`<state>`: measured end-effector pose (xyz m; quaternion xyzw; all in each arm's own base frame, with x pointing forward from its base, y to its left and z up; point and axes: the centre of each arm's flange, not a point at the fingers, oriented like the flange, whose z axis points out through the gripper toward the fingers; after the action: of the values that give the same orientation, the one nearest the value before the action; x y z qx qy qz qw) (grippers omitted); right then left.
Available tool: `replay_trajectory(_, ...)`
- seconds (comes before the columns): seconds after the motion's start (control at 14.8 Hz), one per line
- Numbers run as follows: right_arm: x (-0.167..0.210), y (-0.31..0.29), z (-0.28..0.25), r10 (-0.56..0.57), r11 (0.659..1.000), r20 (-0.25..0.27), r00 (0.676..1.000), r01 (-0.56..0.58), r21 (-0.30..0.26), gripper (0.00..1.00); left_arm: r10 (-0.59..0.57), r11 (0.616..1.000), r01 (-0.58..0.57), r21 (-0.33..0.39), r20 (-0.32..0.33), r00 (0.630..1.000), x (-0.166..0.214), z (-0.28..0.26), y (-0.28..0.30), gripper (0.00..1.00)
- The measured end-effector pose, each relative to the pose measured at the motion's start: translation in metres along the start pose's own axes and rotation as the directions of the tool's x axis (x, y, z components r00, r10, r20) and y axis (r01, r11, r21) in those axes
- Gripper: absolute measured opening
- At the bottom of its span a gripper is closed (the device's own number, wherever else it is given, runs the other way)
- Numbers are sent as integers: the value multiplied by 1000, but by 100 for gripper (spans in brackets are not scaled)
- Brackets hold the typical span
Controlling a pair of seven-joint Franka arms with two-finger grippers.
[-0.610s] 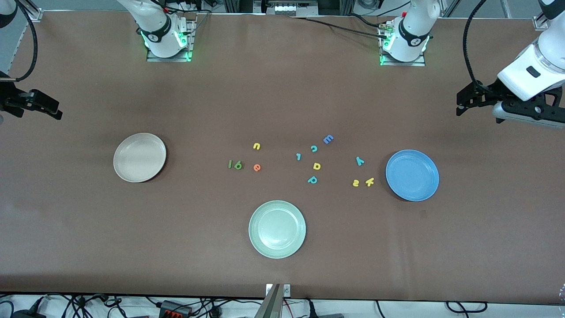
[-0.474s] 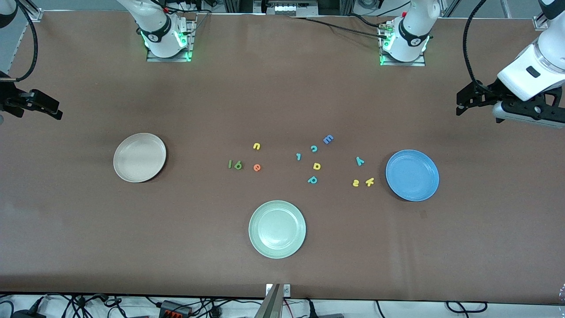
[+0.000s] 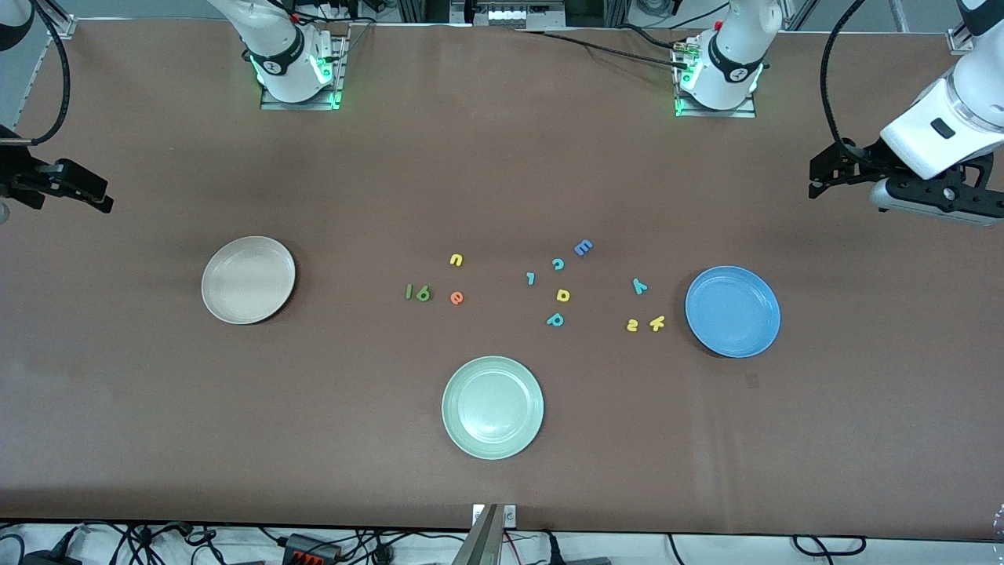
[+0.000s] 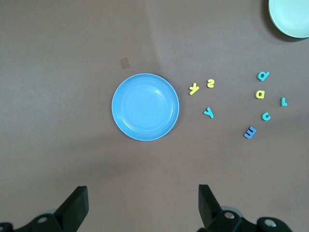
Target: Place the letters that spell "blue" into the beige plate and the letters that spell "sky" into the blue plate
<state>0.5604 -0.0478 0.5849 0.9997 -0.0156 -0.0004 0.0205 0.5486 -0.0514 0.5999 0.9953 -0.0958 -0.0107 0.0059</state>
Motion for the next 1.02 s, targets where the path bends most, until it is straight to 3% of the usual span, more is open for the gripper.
replay_trajectory(1.02, 0, 0, 0, 0, 1000, 4, 1000, 0, 0, 100, 0, 1000, 0, -3, -9, 1000, 0, -4, -2, 100)
